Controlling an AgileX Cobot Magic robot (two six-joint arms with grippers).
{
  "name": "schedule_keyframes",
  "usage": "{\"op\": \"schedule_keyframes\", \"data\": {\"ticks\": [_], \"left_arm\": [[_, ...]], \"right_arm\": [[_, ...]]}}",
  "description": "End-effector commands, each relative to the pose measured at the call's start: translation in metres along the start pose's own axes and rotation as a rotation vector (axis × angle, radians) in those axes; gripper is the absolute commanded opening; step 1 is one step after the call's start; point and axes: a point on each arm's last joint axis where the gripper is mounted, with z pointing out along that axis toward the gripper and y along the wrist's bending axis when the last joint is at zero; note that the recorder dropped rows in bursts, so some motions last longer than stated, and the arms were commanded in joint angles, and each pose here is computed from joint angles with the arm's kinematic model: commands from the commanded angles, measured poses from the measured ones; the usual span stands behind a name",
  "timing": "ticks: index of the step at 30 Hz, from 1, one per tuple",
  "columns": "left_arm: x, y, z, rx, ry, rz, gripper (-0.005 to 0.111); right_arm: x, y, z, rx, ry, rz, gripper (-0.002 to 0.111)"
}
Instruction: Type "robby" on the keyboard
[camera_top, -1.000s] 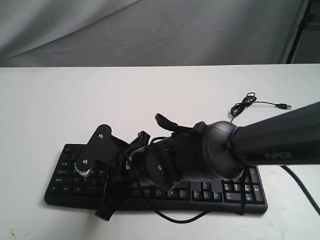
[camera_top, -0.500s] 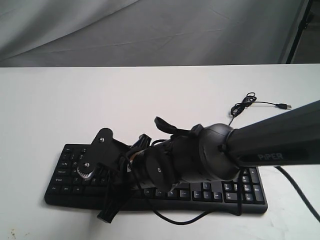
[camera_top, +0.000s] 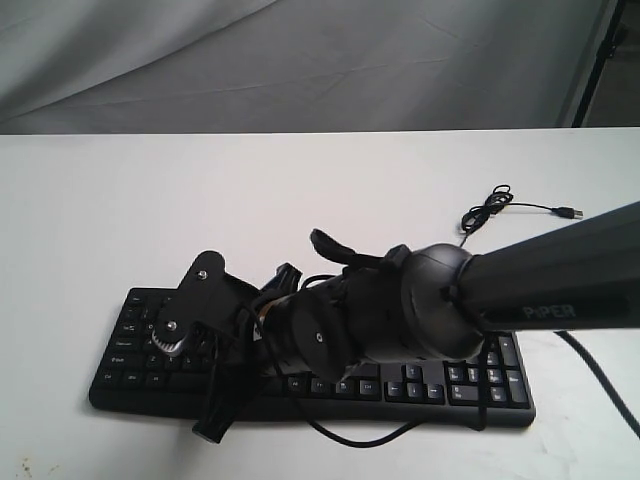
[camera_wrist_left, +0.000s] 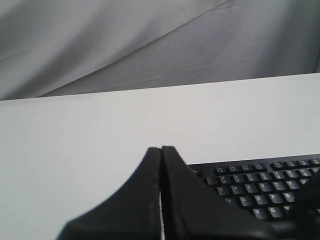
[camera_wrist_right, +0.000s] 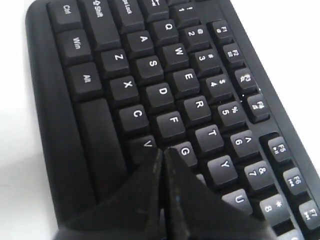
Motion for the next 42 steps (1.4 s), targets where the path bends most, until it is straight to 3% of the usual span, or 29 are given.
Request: {"op": "schedule_keyframes", "data": {"ticks": [1, 13, 27, 42], "left_arm": [[0.001, 0.000, 0.000, 0.005, -0.007, 0.003, 0.000], [0.001, 0.000, 0.000, 0.005, -0.007, 0.003, 0.000], [0.001, 0.000, 0.000, 0.005, -0.007, 0.003, 0.000], [0.001, 0.000, 0.000, 0.005, -0.007, 0.003, 0.000]], "right_arm": [[0.002, -0.002, 0.004, 0.005, 0.003, -0.019, 0.000], [-0.005, -0.004, -0.003, 0.016, -0.025, -0.012, 0.000], [-0.027, -0.052, -0.025, 0.071, -0.056, -0.010, 0.000], [-0.010, -0.047, -0.006, 0.046, 0.005, -0.004, 0.000]]}}
